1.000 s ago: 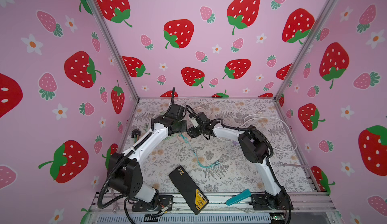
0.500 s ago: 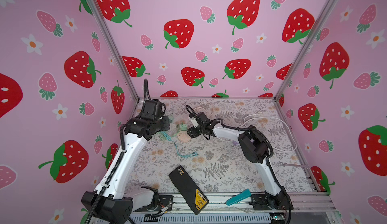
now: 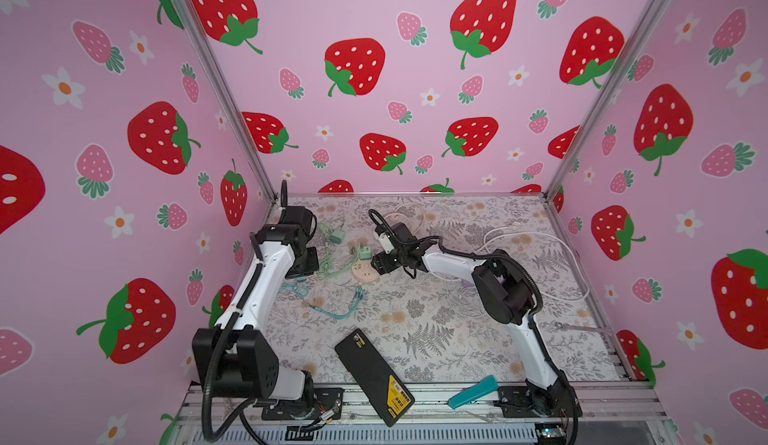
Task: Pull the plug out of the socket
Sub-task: 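Carry the light-blue charger aside and open the left gripper over the table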
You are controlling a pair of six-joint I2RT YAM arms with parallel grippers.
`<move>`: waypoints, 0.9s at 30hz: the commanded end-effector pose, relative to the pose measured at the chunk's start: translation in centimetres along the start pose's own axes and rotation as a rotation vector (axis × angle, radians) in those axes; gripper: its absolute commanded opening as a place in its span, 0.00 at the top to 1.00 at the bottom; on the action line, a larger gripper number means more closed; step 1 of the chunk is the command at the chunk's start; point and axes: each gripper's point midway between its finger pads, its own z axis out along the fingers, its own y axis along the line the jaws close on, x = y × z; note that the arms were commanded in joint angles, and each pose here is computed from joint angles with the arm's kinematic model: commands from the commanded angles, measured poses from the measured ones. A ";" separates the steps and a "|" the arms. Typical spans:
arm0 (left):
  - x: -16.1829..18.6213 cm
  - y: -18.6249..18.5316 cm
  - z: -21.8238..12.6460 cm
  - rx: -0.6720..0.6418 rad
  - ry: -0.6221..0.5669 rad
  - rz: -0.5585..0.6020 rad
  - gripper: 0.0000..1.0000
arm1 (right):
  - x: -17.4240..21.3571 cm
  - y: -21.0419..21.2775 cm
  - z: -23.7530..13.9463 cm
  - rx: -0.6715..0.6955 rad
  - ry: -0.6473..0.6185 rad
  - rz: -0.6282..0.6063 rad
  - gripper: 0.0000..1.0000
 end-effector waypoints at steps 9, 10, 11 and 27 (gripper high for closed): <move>-0.2 -0.1 6.2 -0.149 0.216 0.020 0.93 | 15.2 -7.9 3.0 0.270 0.431 -0.015 0.24; -0.5 -0.2 6.6 -0.156 0.220 0.021 0.93 | 15.3 -7.9 3.0 0.269 0.431 -0.015 0.24; -0.8 -0.3 6.8 -0.164 0.220 0.022 0.93 | 15.3 -7.9 3.0 0.269 0.431 -0.015 0.25; -3.0 -1.6 11.4 -0.240 0.343 0.064 0.85 | 15.6 -8.0 3.1 0.276 0.442 -0.021 0.24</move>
